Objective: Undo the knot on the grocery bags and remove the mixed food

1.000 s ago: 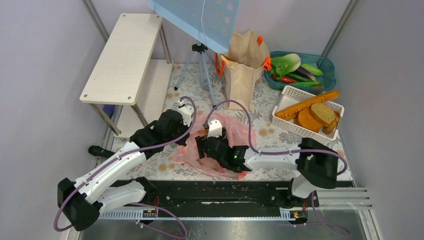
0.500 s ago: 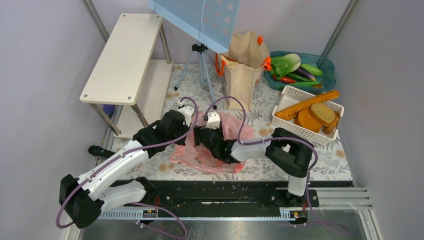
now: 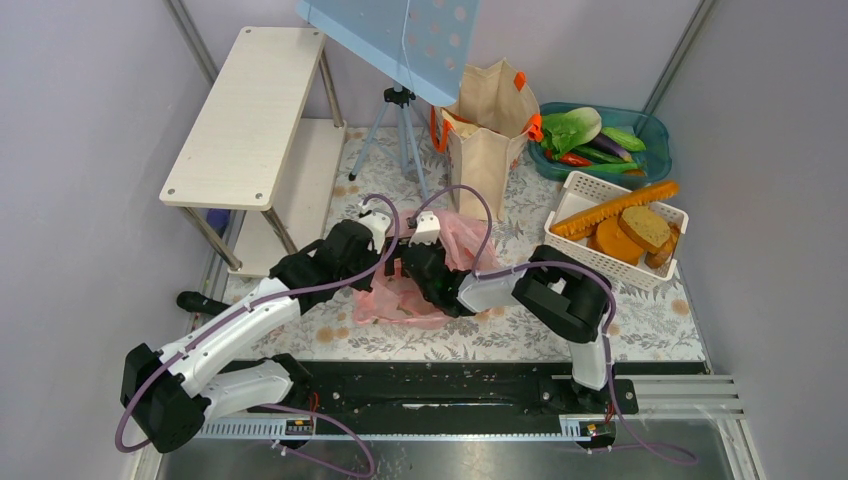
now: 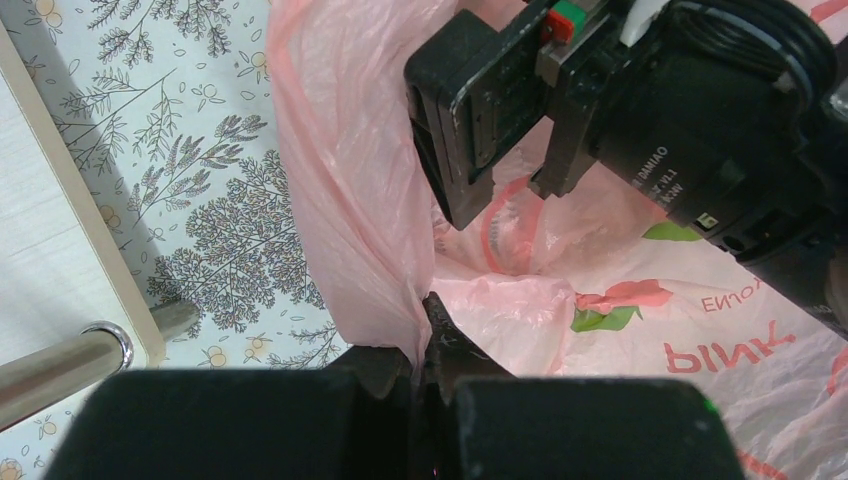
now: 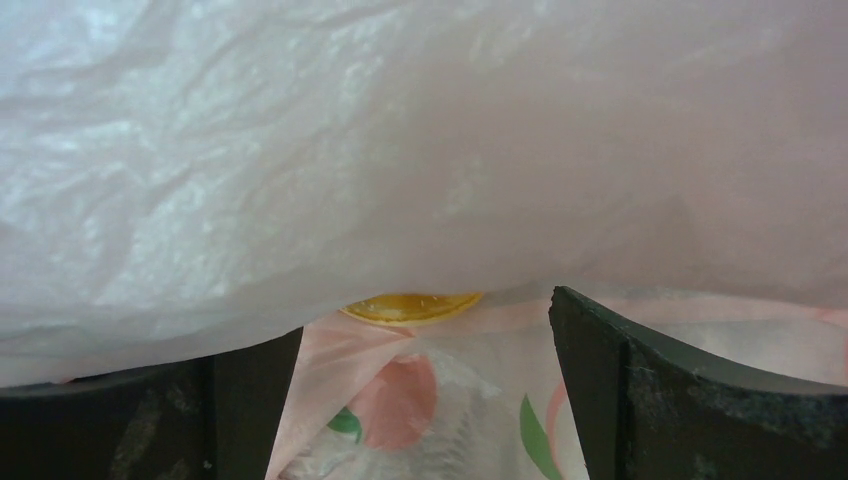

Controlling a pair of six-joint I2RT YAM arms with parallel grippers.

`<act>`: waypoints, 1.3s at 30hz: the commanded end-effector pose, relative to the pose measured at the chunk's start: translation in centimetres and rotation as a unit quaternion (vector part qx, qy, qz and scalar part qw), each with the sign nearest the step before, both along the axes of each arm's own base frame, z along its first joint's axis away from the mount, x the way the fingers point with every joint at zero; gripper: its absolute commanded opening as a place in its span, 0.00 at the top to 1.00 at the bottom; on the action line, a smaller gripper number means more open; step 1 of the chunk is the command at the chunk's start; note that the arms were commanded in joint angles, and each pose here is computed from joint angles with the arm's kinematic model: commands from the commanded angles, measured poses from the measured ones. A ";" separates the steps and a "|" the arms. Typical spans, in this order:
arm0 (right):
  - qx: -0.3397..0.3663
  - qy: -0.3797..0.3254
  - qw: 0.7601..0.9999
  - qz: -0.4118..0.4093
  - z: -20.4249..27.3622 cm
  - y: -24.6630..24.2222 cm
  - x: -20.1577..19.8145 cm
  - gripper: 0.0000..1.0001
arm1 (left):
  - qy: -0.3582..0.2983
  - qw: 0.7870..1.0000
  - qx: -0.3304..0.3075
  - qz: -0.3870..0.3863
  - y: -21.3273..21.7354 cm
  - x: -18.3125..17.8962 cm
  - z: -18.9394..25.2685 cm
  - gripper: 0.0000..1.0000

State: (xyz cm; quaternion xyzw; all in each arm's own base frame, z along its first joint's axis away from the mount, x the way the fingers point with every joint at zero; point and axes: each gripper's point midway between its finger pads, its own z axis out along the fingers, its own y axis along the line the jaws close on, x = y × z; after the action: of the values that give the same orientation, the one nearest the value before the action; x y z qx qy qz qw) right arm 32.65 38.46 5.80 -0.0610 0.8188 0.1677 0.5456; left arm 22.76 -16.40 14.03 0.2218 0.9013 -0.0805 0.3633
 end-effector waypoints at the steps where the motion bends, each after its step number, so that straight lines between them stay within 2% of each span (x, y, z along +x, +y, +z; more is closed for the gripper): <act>1: 0.081 -0.024 0.996 0.014 2.5 2.4 1.4 0.01 | -0.003 1.000 -0.004 -0.002 -0.2 0.1 0.2 1.00; 6: 0.079 -0.024 0.996 0.027 1.6 4.1 2.0 0.01 | 0.003 0.999 -0.033 -0.035 -1.5 -0.6 0.7 1.00; 11: 0.042 -0.005 0.999 -0.006 0.5 4.2 3.2 0.02 | 0.003 0.996 -0.059 -0.061 -2.4 -1.2 1.3 1.00; 13: 0.050 -0.010 0.999 0.003 0.6 4.8 3.3 0.12 | 0.005 0.995 -0.072 -0.075 -2.9 -1.6 1.6 1.00; 21: 0.066 0.011 0.998 0.002 0.4 4.0 2.9 0.67 | -0.013 0.996 -0.068 -0.059 -2.2 -1.2 2.0 1.00; 27: 0.095 -0.006 0.995 0.011 3.4 0.9 0.7 0.99 | -0.021 0.998 -0.045 -0.027 -1.1 -0.5 1.7 1.00; 31: 0.131 -0.031 0.990 0.034 7.3 -1.3 -1.4 1.00 | -0.023 0.999 -0.026 -0.009 -0.4 -0.1 1.3 1.00; 39: 0.165 -0.064 0.981 0.076 11.7 -4.4 -5.1 1.00 | -0.018 1.000 -0.019 -0.013 -0.4 -0.1 1.1 1.00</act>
State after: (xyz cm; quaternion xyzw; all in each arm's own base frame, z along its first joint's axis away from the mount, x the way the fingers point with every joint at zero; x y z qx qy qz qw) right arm 28.41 34.50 13.98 -0.0380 0.7711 0.3025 0.5589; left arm 22.26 -16.64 14.55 0.2282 0.8938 -0.0996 0.3730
